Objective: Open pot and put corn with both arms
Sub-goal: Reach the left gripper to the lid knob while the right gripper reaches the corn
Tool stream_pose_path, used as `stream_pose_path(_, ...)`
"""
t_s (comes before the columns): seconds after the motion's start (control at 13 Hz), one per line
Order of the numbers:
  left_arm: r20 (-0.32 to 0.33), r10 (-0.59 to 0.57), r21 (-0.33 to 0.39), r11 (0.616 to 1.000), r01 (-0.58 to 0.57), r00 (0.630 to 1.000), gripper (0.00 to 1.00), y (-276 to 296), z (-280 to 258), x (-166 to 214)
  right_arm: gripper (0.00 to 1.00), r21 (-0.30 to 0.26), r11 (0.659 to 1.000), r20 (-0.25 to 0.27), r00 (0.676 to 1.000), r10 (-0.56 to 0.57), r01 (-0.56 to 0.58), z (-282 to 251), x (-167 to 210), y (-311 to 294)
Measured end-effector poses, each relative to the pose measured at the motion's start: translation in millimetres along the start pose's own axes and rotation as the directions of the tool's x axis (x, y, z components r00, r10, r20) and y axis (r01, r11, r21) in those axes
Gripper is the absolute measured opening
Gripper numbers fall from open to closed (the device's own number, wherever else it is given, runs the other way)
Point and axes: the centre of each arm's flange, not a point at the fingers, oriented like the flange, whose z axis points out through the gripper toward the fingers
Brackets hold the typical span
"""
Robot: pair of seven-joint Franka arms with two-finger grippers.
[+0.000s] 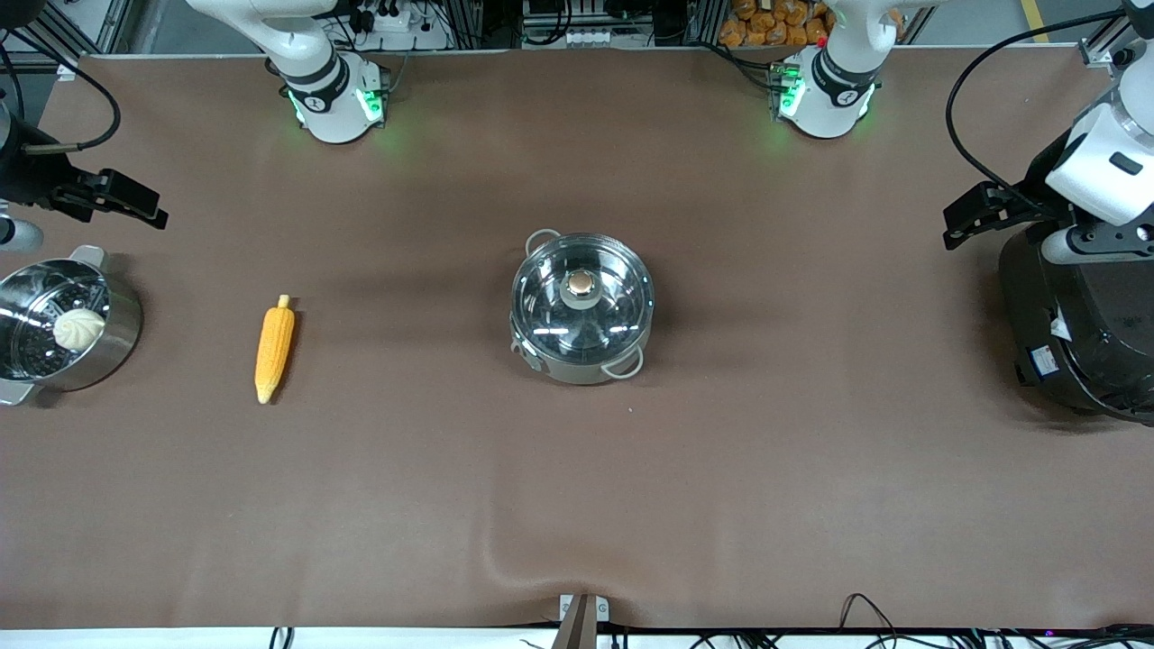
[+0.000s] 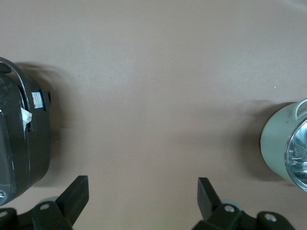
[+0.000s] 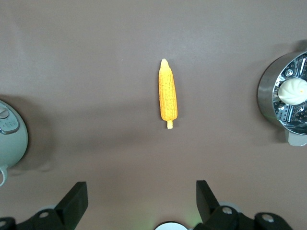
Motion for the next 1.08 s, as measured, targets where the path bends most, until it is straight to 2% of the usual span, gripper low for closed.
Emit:
stream_pose_path(0.69,0.002,0.03,0.029,0.999,-0.03,1.0,1.0,12.5,1.5,-1.7,1.0,-0.002,1.0,0.004,1.0,0.001,-0.001,2.1,1.7,5.4)
stream_pose_path(0.92,0.007,0.049,0.016,0.999,-0.049,0.999,1.0,85.9,7.6,-6.4,1.0,-0.001,1.0,0.013,1.0,-0.002,0.002,6.5,4.0,12.1)
stream_pose_path(1.08,0.028,-0.013,0.006,1.0,0.013,1.0,1.0,151.3,22.0,-13.9,1.0,-0.002,1.0,0.019,1.0,-0.003,0.003,10.3,5.2,11.8)
